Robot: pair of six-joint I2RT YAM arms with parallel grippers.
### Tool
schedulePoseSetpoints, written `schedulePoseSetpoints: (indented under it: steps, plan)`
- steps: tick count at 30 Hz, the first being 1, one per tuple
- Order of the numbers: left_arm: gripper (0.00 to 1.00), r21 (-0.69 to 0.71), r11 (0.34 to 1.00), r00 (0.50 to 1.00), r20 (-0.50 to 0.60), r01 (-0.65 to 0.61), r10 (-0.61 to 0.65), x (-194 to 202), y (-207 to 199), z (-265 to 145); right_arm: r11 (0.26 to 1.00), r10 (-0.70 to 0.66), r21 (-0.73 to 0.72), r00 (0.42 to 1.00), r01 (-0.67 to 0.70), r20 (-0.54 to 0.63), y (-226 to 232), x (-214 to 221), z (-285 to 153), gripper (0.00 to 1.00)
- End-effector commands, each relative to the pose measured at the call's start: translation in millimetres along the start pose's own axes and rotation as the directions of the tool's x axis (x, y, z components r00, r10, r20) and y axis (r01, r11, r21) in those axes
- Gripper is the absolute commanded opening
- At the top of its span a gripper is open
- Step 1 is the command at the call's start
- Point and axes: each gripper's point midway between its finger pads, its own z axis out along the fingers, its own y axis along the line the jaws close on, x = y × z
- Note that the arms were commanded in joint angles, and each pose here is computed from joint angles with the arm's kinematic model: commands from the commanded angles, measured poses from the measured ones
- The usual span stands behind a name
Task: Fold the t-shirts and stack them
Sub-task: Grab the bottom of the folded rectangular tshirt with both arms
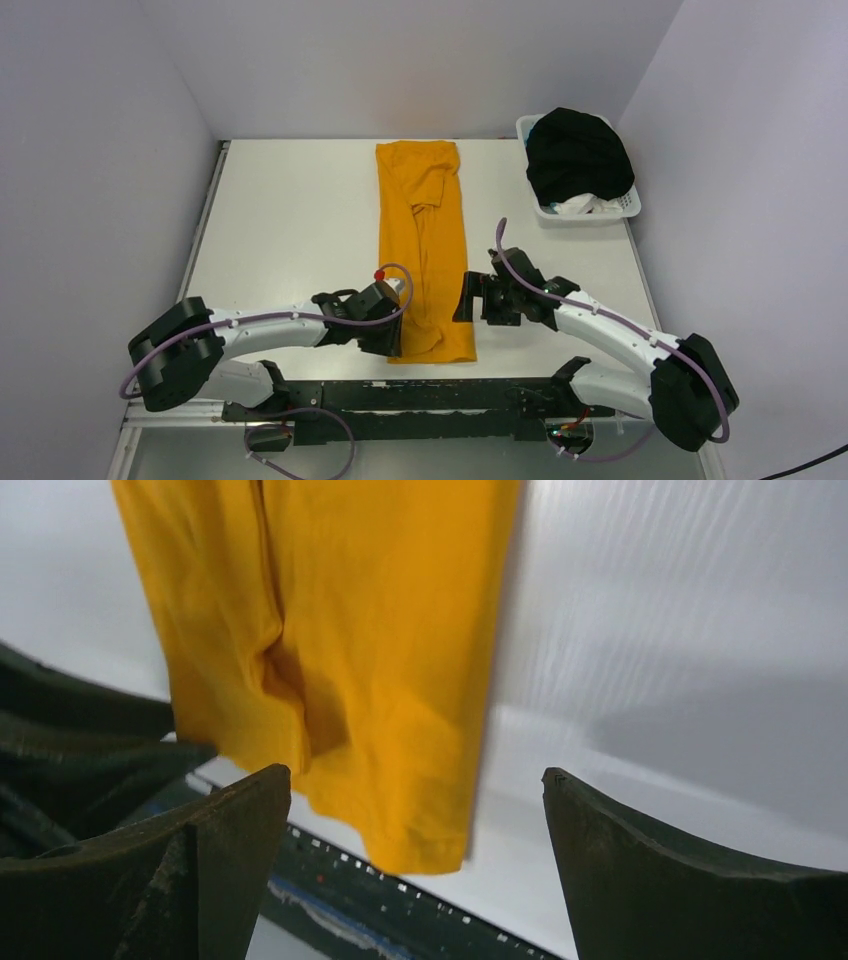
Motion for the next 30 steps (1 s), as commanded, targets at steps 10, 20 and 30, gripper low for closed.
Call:
schedulePoseSetpoints:
  steps: [10, 20, 30]
  plan:
    - [0.03, -0.143, 0.989, 0.997, -0.059, 0.045, -0.054, 23, 24, -7, 0.994, 0.079, -0.059, 0.976, -0.093, -0.205, -1, 71, -11, 0.82]
    - [0.03, -0.104, 0.992, 0.995, -0.06, 0.075, -0.081, 29, 23, -6, 0.994, 0.084, -0.046, 0.95, -0.102, -0.302, 6, 96, 5, 0.54]
    - [0.0, -0.134, 0.986, 0.991, -0.086, 0.094, -0.106, 48, 40, -11, 0.992, 0.13, 0.037, 0.946, -0.125, -0.298, -15, 108, 1, 0.0]
